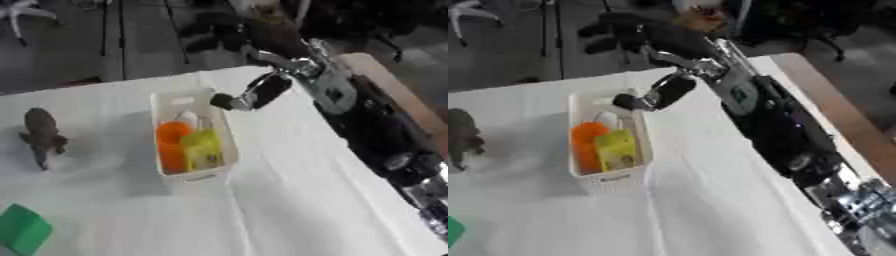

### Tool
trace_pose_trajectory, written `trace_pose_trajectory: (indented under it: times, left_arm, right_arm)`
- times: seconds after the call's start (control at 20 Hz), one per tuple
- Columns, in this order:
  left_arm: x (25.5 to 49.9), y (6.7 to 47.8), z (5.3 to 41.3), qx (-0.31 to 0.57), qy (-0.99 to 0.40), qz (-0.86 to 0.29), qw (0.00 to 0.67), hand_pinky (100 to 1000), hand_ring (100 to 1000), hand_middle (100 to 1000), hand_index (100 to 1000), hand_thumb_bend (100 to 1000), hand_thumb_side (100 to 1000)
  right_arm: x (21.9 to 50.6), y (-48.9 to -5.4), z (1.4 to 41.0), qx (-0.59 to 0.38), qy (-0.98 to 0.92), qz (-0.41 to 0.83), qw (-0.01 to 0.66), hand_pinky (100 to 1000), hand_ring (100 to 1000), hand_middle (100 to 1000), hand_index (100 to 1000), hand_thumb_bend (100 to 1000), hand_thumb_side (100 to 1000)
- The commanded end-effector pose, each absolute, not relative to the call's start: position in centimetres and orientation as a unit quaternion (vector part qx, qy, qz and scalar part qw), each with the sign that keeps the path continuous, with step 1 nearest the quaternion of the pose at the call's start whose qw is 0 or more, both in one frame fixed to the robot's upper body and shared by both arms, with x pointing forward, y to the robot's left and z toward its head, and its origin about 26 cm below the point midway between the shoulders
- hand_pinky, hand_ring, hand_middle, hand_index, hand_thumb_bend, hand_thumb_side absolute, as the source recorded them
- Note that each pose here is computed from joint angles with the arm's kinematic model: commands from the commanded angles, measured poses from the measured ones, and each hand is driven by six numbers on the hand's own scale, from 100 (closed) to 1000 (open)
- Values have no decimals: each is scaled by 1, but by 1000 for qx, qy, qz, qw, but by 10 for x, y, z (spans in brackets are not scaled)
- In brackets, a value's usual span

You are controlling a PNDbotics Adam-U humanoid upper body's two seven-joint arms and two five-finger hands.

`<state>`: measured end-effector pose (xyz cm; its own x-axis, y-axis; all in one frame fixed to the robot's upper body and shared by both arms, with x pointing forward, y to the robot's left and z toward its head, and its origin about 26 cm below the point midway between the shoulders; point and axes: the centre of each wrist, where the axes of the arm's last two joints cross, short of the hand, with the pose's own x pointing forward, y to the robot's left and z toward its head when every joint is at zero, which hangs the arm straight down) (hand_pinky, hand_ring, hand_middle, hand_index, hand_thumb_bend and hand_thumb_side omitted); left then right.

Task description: Pick up objects on the table and place them in the box.

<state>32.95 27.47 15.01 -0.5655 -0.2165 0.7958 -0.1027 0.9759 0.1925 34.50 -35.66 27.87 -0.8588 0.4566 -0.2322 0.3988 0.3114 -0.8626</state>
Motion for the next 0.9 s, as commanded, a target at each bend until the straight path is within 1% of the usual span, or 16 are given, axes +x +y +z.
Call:
trace_pose_trajectory:
  times: [0.05,0.1,0.15,0.2,0.25,0.3,0.35,0.4,0.45,0.5,0.6,0.85,0.9]
  left_arm:
    - [329,281,160,109,-888,-63,443,669,726,699,779,212,1000]
    - [330,282,161,111,-889,-61,440,667,727,700,780,213,1000]
    - [330,282,161,114,-889,-60,440,667,727,700,780,213,1000]
    - [330,283,162,116,-889,-58,439,664,728,702,781,213,1000]
    - [330,284,162,118,-889,-57,439,664,728,702,781,213,1000]
    - [330,284,163,120,-890,-56,437,662,730,705,785,215,1000]
    - [330,285,163,122,-890,-54,436,662,730,705,785,215,1000]
    - [330,285,164,123,-891,-53,435,662,732,707,790,215,1000]
    - [330,285,165,124,-891,-52,433,662,732,707,790,215,1000]
    - [330,285,165,124,-892,-51,432,661,734,710,795,216,1000]
    - [330,285,166,124,-892,-49,431,660,735,711,797,216,1000]
    - [330,285,166,125,-893,-47,429,660,737,715,804,217,1000]
    - [330,284,165,126,-893,-47,430,660,740,718,806,219,1000]
  right_arm:
    - [326,-365,297,-291,-819,495,19,962,901,908,926,400,498]
    - [323,-369,292,-294,-823,485,31,900,883,896,921,392,477]
    - [321,-372,289,-295,-827,477,40,900,883,896,921,392,477]
    - [318,-375,284,-298,-832,466,53,845,867,884,916,365,461]
    - [316,-378,281,-299,-835,458,62,845,867,884,916,365,461]
    - [314,-381,275,-299,-841,444,80,770,833,862,908,276,461]
    - [313,-384,270,-297,-846,432,95,770,833,862,908,276,461]
    - [311,-390,265,-302,-850,416,119,725,800,838,900,195,486]
    - [309,-391,260,-293,-857,404,132,725,800,838,900,195,486]
    - [308,-391,256,-284,-863,393,144,694,777,819,895,115,516]
    - [305,-394,248,-262,-875,371,170,683,768,815,894,100,526]
    - [298,-398,235,-222,-894,327,213,651,744,790,884,100,556]
    - [297,-399,233,-216,-895,322,219,639,735,781,882,100,578]
